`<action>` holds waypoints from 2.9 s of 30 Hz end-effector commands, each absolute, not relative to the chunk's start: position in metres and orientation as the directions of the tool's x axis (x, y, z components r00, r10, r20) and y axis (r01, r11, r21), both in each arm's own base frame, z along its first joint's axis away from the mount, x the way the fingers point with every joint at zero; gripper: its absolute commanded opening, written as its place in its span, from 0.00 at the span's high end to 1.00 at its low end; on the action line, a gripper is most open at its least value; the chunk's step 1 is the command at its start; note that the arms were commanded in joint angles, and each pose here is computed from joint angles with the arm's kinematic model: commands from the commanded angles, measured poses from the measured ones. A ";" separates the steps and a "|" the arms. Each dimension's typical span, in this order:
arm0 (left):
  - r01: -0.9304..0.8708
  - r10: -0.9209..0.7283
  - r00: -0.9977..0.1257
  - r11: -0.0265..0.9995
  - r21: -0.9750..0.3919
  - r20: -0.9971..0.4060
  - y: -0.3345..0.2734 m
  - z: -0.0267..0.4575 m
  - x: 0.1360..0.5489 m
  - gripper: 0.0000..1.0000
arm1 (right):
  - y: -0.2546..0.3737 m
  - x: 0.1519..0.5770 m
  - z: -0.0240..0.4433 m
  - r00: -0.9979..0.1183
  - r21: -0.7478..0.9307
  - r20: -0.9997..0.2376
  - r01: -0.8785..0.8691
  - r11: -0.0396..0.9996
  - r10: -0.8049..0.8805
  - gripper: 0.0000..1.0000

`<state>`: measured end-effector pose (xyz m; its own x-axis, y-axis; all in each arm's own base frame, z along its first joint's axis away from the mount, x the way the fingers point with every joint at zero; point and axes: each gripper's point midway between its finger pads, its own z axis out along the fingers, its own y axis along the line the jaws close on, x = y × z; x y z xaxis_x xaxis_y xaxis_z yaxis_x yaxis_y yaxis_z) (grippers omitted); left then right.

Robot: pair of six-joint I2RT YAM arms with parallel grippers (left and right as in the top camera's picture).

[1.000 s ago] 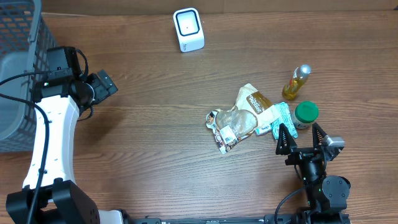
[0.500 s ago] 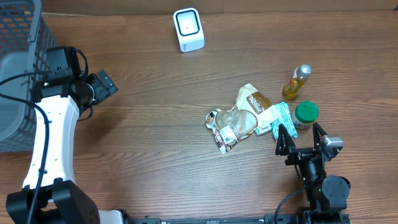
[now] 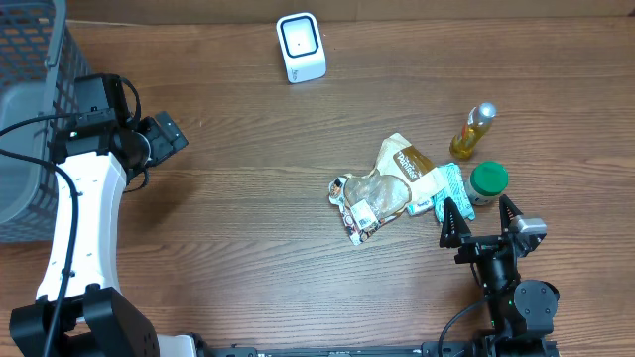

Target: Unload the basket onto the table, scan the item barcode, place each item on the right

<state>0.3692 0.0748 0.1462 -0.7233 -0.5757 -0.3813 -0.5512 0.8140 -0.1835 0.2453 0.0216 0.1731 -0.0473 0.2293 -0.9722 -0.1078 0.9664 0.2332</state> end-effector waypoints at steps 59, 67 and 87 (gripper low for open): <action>-0.225 -0.396 -0.422 0.917 -0.329 -0.815 0.010 0.335 0.263 0.00 | 0.024 0.245 0.171 -0.045 0.228 -0.973 -0.118 0.966 0.225 0.00; -0.186 -0.427 -0.440 0.904 -0.385 -0.790 -0.003 0.278 0.246 0.00 | 0.024 0.245 0.171 -0.045 0.228 -0.973 -0.118 0.966 0.225 0.00; 0.153 -0.284 0.451 0.959 -0.240 -0.847 -0.003 0.383 0.200 0.00 | 0.024 0.245 0.171 -0.045 0.228 -0.973 -0.118 0.966 0.225 0.00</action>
<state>0.2044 -0.0009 0.3918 0.4163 -0.3416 -0.8426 0.1598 0.9398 -0.3021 0.2453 0.0217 0.1733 -0.0467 0.2290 -0.9723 -0.1088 0.9664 0.2328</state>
